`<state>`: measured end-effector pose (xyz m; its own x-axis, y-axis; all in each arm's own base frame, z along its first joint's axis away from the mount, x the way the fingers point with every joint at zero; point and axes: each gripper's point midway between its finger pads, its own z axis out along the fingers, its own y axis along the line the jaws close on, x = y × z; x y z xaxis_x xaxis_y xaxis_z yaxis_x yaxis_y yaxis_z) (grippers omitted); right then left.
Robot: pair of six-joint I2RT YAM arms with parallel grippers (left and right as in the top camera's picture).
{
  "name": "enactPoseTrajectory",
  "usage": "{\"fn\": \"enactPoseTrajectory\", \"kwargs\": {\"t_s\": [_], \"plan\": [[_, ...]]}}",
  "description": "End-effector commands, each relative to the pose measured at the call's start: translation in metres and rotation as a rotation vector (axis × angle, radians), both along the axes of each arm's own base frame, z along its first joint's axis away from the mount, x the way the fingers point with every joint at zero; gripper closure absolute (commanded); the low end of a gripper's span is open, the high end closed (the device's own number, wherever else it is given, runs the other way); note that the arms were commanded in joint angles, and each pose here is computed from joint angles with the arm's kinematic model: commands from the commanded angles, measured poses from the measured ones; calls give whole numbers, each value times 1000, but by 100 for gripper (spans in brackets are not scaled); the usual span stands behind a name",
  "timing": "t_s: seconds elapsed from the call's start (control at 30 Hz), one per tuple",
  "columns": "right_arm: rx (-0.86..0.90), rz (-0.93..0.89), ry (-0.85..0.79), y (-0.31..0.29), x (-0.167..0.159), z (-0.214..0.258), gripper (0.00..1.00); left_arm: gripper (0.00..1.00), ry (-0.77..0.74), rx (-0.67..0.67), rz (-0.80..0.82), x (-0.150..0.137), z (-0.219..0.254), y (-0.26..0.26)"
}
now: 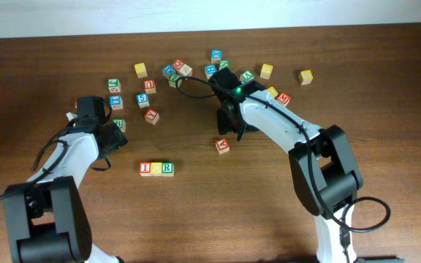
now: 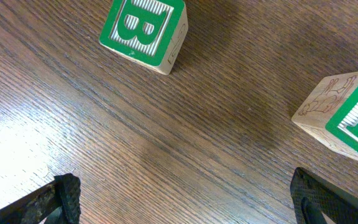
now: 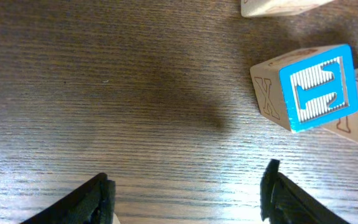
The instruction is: Spell out ICRA
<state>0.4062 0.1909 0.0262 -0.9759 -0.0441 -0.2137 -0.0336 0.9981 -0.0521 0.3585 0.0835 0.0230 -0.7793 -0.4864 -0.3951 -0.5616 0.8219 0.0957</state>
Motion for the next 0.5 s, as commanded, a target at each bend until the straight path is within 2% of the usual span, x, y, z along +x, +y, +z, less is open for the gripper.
{"fn": "enactPoseTrajectory", "kwargs": {"t_s": [0.0,0.07,0.13,0.47], "plan": [[-6,4,11,0,-3,-4,14,1,-1,-1,2,2,0,0],[31,93,31,10,-5,-5,1,1,-1,-1,2,2,0,0],[66,147,45,18,-7,-5,2,1,-1,-1,2,2,0,0],[78,146,22,21,-2,-5,1,1,-1,-1,2,2,0,0]]}}
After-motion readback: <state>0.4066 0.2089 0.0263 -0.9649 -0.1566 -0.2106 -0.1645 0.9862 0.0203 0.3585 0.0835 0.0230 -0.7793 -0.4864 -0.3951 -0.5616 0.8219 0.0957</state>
